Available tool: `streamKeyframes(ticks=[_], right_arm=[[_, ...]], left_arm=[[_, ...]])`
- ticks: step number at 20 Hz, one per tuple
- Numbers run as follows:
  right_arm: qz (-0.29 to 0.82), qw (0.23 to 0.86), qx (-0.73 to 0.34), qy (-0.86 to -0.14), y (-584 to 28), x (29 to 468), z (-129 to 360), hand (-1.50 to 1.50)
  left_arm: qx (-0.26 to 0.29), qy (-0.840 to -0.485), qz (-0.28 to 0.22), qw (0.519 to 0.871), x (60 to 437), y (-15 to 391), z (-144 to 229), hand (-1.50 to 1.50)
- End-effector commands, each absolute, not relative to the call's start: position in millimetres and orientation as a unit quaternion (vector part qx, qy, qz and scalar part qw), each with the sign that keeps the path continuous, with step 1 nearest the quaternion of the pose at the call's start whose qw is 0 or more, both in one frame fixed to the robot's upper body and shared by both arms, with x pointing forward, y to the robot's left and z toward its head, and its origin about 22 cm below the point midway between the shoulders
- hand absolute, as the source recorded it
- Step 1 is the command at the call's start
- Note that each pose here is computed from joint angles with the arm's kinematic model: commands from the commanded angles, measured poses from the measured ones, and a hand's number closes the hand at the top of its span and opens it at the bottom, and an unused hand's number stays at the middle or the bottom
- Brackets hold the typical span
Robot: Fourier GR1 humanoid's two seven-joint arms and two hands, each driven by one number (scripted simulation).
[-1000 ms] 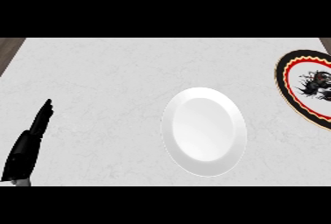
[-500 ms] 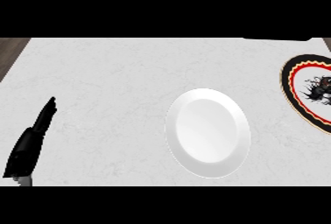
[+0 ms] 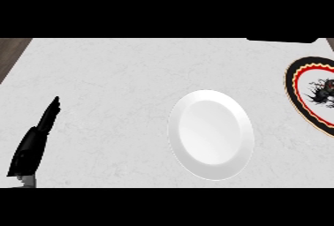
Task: Pick the croissant from the plate and place it in the plate
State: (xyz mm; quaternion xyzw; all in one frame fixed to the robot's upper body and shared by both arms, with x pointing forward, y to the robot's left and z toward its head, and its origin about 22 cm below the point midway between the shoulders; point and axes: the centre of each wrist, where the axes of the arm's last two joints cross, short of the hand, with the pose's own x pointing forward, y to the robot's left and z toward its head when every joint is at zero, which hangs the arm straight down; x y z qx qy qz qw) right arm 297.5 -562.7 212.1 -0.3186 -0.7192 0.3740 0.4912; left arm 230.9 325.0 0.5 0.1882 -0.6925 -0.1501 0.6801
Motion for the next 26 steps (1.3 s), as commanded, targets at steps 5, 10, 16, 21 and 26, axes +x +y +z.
streamKeyframes(ticks=[5,10,16,21,26], right_arm=[[0.461,0.512,-0.227,-0.688,-507.7,351.0,172.3,1.5],[0.47,0.527,-0.194,-0.681,-487.6,360.8,127.0,1.5],[0.399,0.62,-0.194,-0.648,-485.7,363.4,114.3,-1.5],[0.352,0.607,-0.171,-0.691,-491.9,354.6,102.4,-1.5],[0.231,0.608,-0.143,-0.746,-493.6,363.3,127.9,-1.5]], left_arm=[[0.2,-0.687,-0.155,0.681,229.9,334.2,-3.3,0.0],[0.197,-0.688,-0.143,0.684,235.3,323.3,-3.3,0.0],[0.199,-0.69,-0.147,0.68,225.1,329.1,-6.8,0.0],[0.201,-0.688,-0.143,0.683,218.6,328.0,-5.9,0.0],[0.197,-0.687,-0.142,0.684,234.8,341.1,10.7,0.0]])
